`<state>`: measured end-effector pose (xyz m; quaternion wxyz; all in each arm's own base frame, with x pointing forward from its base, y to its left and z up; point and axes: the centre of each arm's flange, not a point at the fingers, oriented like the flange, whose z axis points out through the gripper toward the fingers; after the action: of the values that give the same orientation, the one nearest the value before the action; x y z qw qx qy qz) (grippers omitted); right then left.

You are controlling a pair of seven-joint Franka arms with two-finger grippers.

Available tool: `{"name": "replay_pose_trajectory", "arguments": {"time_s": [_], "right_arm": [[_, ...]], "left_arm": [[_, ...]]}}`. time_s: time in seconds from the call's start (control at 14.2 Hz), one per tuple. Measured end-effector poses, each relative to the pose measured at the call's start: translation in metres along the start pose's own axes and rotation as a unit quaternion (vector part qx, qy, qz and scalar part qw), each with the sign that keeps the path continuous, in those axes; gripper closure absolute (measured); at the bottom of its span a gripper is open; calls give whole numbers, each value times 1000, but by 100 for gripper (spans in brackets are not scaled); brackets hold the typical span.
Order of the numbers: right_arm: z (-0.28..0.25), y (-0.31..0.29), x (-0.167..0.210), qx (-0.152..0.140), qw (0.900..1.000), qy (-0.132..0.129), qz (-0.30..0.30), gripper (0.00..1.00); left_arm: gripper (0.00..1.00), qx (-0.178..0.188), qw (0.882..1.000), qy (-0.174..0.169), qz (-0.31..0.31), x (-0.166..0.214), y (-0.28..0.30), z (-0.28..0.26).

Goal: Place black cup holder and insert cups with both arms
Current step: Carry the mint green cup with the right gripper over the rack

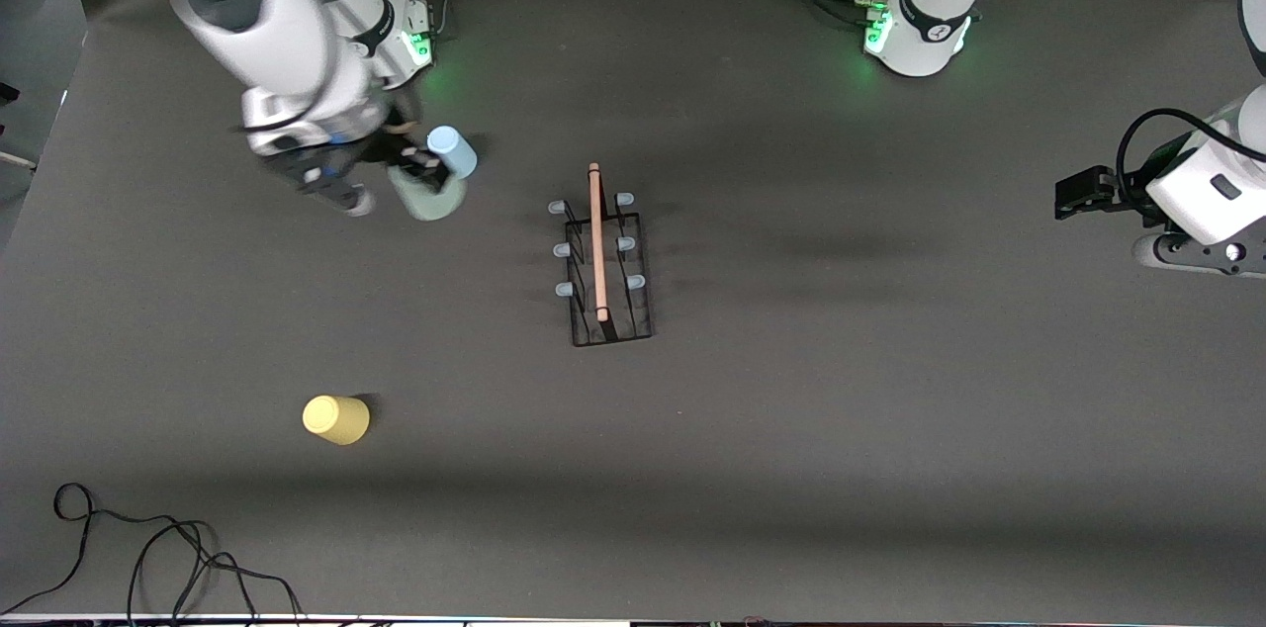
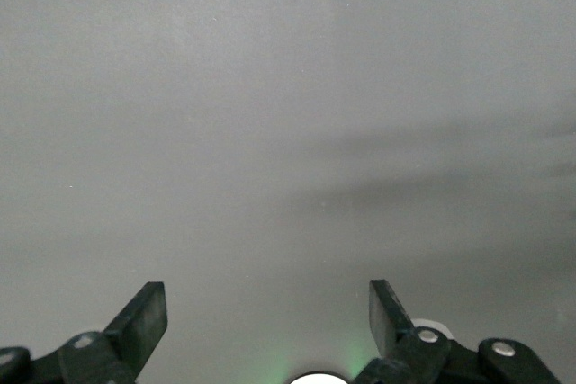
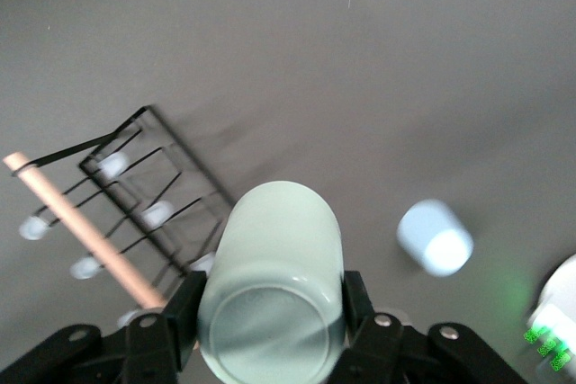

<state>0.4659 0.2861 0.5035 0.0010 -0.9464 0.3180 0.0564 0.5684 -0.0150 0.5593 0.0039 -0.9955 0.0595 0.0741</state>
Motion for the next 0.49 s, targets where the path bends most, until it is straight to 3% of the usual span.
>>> {"name": "replay_pose_trajectory", "arguments": {"time_s": [0.21, 0.49], "right_arm": [[16, -43, -37, 20, 994, -9, 107, 34], [43, -67, -58, 25, 987, -10, 158, 34]], "left_arm": [[0, 0, 1000, -1, 0, 0, 0, 0], [0, 0, 1000, -1, 0, 0, 0, 0]]}}
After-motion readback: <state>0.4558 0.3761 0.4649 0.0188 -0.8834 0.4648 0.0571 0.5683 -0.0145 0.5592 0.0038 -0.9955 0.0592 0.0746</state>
